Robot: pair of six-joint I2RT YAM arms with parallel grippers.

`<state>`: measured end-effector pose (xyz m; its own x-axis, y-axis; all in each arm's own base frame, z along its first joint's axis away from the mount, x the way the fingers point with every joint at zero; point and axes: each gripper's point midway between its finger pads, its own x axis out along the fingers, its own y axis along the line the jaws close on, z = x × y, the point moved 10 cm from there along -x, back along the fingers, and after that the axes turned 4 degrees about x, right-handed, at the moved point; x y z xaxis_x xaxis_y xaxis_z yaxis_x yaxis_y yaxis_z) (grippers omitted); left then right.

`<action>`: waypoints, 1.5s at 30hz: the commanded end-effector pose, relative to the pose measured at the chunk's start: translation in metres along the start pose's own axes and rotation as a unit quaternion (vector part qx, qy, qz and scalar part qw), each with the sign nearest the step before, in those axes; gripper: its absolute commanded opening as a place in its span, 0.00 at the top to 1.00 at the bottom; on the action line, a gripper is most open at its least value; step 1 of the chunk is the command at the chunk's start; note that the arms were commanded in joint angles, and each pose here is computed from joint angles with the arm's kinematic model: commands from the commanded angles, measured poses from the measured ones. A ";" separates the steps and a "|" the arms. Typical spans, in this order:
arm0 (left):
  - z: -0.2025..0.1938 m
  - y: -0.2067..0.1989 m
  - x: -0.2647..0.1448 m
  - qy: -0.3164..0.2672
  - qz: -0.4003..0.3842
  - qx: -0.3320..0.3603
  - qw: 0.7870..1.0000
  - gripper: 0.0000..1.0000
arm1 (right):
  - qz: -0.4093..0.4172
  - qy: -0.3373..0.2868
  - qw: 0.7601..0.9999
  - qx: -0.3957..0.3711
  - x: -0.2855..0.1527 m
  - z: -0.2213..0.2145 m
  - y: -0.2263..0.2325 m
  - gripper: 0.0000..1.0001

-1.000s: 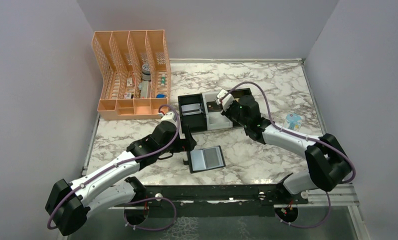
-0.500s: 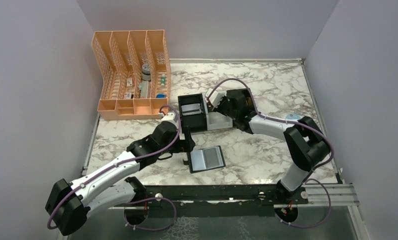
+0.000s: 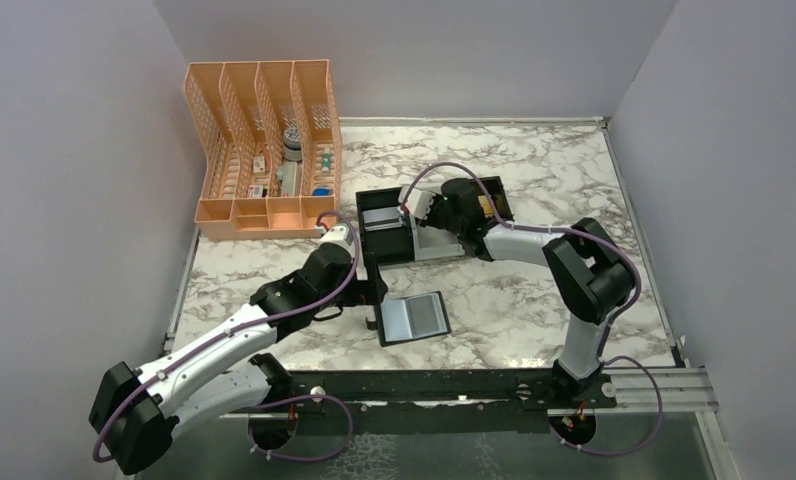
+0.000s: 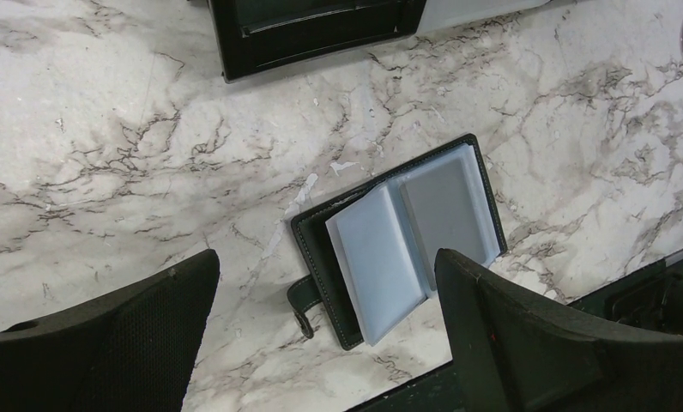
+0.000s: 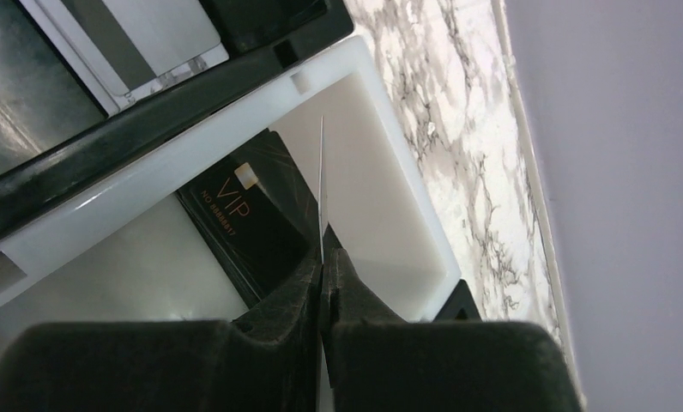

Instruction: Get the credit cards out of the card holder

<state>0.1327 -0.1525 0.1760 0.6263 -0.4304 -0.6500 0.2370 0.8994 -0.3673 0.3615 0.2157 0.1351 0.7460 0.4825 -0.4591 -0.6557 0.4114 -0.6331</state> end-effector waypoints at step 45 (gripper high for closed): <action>0.007 0.002 -0.009 -0.027 0.007 -0.004 1.000 0.01 | 0.063 0.000 0.997 -0.049 0.025 -0.005 0.011 0.74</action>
<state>0.1308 -0.1487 0.1795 0.6427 -0.4222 -0.6392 0.2322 0.9025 -0.3627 0.3689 0.2229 0.1128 0.6740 0.5032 -0.5409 -0.7168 0.2681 -0.6437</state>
